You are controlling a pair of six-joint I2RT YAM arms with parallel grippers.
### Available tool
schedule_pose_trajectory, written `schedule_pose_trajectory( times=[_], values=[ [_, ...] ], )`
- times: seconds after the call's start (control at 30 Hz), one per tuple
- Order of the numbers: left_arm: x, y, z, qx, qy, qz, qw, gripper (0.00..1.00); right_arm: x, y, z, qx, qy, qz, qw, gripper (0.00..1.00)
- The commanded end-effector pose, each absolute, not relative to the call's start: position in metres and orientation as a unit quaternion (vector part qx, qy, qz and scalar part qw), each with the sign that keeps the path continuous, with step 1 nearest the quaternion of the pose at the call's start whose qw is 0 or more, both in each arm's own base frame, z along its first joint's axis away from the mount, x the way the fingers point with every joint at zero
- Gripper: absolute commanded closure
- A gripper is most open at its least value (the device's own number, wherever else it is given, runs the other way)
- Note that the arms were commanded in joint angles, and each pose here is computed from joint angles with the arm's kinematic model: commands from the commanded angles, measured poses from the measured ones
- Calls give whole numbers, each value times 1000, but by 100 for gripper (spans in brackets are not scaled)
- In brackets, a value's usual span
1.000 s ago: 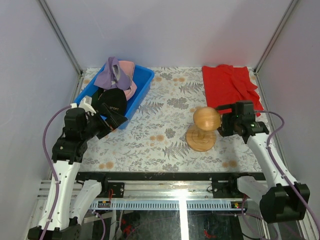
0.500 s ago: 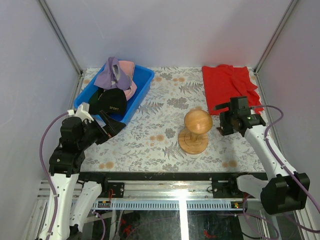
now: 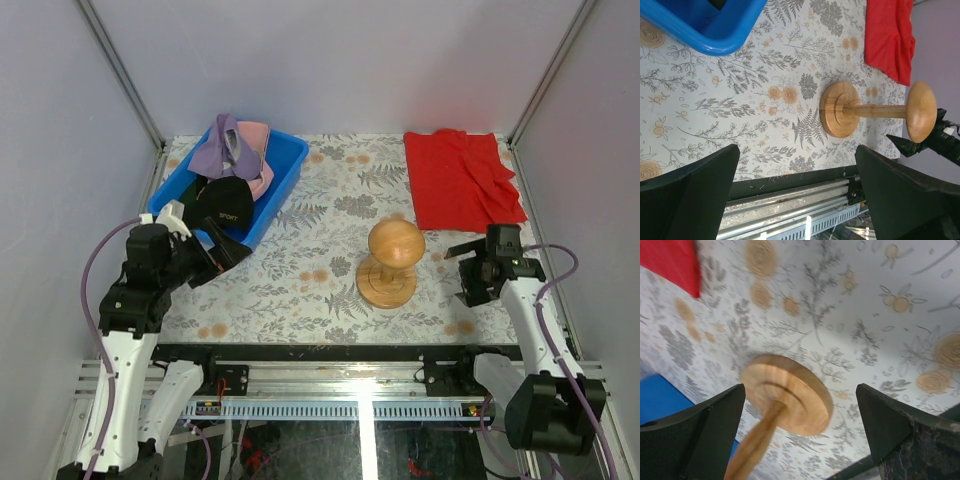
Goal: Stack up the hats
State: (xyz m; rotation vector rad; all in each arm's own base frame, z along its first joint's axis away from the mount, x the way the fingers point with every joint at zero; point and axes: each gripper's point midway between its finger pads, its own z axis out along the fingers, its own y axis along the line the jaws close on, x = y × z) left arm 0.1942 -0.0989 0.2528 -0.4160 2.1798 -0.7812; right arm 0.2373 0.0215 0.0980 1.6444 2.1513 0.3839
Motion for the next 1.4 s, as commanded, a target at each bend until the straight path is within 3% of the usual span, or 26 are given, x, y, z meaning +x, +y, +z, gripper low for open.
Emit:
schedule_pose_trajectory(
  times=[0.0, 0.3, 0.57, 1.37],
  values=[
    [210, -100, 265, -152, 847, -310, 405, 0, 199, 38, 83, 560, 801, 145, 157, 1],
    [229, -105, 264, -154, 842, -322, 404, 0, 160, 77, 62, 516, 818, 227, 113, 0],
    [232, -107, 258, -157, 843, -325, 399, 0, 157, 117, 51, 480, 815, 305, 107, 0],
    [225, -98, 253, -163, 849, -301, 403, 0, 228, 154, 24, 419, 838, 320, 139, 0]
  ],
)
